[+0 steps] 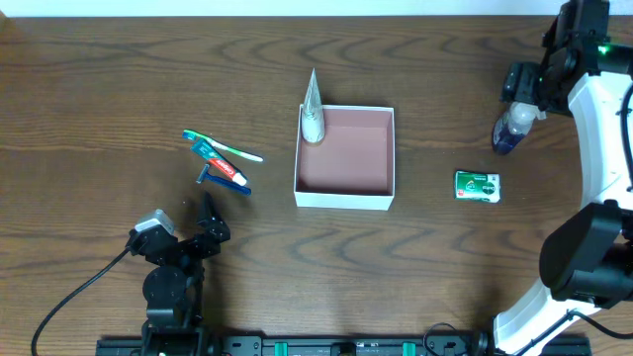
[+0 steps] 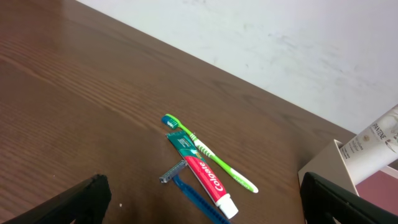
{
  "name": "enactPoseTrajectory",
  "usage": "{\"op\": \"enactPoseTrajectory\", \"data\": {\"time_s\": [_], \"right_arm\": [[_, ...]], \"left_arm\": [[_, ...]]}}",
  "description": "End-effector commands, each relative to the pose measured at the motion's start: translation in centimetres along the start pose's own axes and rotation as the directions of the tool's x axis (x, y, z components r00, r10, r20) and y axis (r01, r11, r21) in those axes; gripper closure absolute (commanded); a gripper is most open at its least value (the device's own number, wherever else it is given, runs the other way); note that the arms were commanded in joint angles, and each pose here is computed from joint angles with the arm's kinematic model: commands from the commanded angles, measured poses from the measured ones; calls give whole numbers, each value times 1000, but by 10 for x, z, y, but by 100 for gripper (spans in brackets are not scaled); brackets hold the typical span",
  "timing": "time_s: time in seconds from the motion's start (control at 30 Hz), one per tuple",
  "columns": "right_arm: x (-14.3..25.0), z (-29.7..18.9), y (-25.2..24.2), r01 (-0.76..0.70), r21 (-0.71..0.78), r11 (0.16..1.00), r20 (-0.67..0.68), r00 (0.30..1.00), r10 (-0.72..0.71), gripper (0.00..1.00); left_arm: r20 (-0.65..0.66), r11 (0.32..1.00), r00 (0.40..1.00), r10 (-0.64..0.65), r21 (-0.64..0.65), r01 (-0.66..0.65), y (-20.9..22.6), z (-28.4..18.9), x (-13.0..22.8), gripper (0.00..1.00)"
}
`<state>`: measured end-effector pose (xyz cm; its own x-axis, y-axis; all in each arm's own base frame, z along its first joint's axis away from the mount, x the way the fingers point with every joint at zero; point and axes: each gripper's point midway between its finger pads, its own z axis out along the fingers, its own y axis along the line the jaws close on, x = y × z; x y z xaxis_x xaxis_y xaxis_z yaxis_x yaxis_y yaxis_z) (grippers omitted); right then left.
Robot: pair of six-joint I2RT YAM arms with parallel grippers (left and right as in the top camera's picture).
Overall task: Pack container
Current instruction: 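Move the right gripper to the blue soap pump bottle, then grasp the soap pump bottle with the right gripper and lift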
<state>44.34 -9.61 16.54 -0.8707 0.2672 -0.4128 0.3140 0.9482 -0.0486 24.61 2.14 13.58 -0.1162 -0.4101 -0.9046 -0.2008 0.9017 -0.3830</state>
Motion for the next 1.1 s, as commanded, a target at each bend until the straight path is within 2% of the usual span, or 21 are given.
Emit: {"op": "enactPoseTrajectory", "data": {"time_s": [0.0,0.2,0.43,0.73,0.87,1.07], "right_arm": [[8,15,-3,42,-32,999,-29,999,-43,9],[13,29,-5,36,-47,998,-29,999,-37,12],[10,29,0,57,-75,996,-12,998,-58,37],[9,37,4,79,-98,992,12,997,-78,40],[7,37,5,79,-97,992,18,997,-77,53],[7,37,5,79,-98,992,19,997,-77,65]], "left_arm": [[-47,999,999,18,-30,-19,9,2,17,2],[-47,999,999,18,-30,-19,9,2,17,2],[-47,999,999,18,-30,-19,9,2,17,2],[-47,999,999,18,-30,-19,9,2,17,2],[-47,999,999,18,-30,-19,9,2,17,2],[-47,999,999,18,-30,-19,9,2,17,2]]}}
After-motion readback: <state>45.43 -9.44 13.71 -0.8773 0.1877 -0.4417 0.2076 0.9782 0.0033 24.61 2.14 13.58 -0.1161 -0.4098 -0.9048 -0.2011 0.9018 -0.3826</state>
